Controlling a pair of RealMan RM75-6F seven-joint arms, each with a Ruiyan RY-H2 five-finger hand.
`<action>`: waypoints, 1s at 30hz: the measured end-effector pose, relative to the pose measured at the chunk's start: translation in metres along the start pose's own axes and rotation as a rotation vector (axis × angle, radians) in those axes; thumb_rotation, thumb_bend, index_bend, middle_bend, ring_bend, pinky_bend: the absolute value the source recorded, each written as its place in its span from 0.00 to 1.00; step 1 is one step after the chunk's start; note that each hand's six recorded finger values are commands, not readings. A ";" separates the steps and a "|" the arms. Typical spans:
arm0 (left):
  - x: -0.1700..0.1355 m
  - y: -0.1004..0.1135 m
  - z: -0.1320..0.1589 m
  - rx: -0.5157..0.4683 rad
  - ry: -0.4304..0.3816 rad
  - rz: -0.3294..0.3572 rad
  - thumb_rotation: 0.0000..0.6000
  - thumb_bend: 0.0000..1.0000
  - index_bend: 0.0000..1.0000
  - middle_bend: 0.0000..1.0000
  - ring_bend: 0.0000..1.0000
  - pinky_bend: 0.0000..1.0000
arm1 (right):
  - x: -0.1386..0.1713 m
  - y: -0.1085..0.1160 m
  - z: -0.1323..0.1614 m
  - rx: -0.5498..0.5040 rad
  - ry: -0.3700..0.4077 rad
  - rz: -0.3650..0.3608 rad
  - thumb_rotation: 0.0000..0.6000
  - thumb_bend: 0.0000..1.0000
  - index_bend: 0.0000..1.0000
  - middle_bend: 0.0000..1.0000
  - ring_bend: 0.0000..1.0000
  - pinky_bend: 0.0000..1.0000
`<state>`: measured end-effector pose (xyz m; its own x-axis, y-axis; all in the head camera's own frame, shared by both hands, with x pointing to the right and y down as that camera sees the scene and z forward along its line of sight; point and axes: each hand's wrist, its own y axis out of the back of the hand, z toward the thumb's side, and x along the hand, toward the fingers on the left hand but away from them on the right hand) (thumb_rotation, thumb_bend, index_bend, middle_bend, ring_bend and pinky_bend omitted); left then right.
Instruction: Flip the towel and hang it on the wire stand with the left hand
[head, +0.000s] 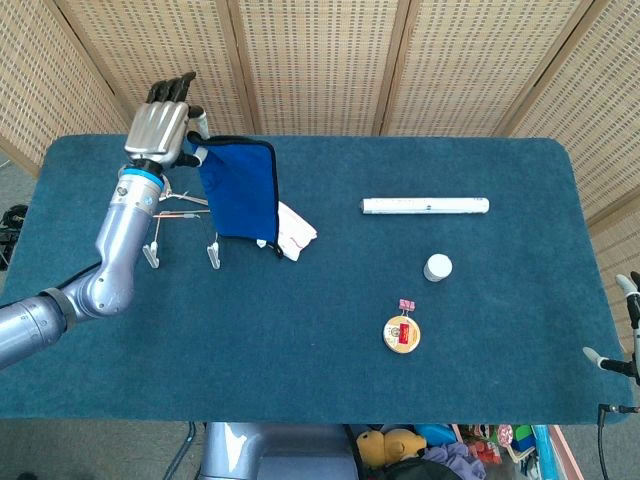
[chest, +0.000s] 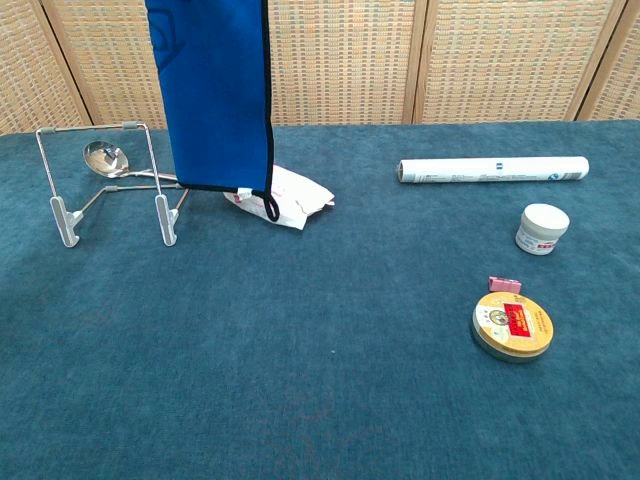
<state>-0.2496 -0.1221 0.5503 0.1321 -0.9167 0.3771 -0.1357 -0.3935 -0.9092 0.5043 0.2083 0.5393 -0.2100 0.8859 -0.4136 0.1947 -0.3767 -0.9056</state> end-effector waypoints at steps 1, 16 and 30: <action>0.002 0.003 -0.001 -0.007 -0.005 0.006 1.00 0.62 0.89 0.00 0.00 0.00 | 0.000 0.000 0.000 0.000 -0.001 0.000 1.00 0.00 0.00 0.00 0.00 0.00; -0.031 0.014 -0.062 -0.008 0.029 -0.029 1.00 0.61 0.89 0.00 0.00 0.00 | 0.000 -0.002 0.002 -0.004 0.012 0.011 1.00 0.00 0.00 0.00 0.00 0.00; -0.071 0.021 -0.125 0.045 0.113 -0.047 1.00 0.61 0.89 0.00 0.00 0.00 | 0.005 0.001 0.007 -0.010 0.035 0.004 1.00 0.00 0.00 0.00 0.00 0.00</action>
<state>-0.3846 -0.0738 0.5270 0.0256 -0.9005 0.4342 -0.0875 -0.4347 -0.8963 0.4970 0.2107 0.5355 -0.1752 0.8936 -0.4134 0.2051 -0.3775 -0.9030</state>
